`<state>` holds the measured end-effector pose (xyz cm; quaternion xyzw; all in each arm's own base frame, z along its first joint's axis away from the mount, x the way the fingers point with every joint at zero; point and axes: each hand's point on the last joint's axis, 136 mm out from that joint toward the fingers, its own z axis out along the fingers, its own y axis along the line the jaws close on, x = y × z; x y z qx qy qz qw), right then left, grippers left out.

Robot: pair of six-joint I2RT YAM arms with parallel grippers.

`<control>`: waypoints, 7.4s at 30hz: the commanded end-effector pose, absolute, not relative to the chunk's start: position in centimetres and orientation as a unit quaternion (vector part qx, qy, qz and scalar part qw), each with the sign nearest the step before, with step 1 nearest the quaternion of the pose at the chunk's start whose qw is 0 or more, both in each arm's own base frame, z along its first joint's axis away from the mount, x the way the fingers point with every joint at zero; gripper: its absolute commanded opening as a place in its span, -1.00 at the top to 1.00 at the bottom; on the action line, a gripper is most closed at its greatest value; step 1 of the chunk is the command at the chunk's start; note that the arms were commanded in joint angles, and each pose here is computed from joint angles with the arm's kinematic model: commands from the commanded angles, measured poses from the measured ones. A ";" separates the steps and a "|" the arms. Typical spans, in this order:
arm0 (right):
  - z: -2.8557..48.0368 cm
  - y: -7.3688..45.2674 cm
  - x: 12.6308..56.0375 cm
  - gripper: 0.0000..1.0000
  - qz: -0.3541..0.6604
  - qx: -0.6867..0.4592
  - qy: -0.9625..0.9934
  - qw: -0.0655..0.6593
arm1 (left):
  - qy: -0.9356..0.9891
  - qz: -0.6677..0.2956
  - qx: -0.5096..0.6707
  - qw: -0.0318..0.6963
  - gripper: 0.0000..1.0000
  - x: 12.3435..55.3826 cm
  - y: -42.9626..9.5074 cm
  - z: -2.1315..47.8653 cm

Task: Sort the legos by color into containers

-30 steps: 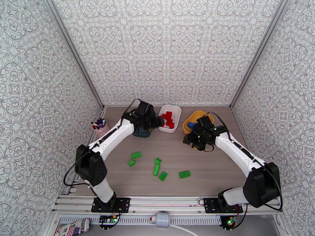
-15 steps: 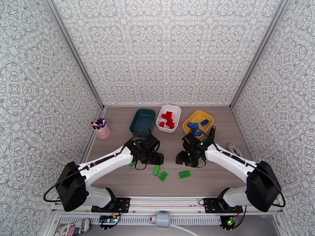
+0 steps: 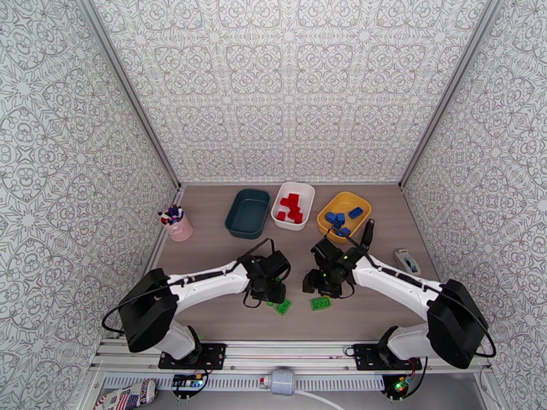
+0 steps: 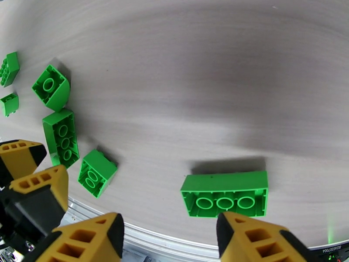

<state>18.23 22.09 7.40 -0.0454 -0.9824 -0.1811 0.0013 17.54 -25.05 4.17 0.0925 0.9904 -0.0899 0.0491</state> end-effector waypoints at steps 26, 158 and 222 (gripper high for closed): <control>10.1 25.0 20.9 -0.22 -0.218 -0.020 -0.975 -0.034 | 0.988 -0.104 0.079 0.084 0.53 18.9 -24.0 7.4; 15.1 26.3 29.5 -0.63 -0.330 -0.065 -0.940 -0.053 | 0.945 -0.262 -0.100 0.171 0.46 36.8 -20.1 15.1; 9.2 9.7 13.7 -0.83 -0.181 -0.244 -0.952 -0.030 | 0.903 -0.163 0.391 0.076 -0.48 17.6 -40.0 7.3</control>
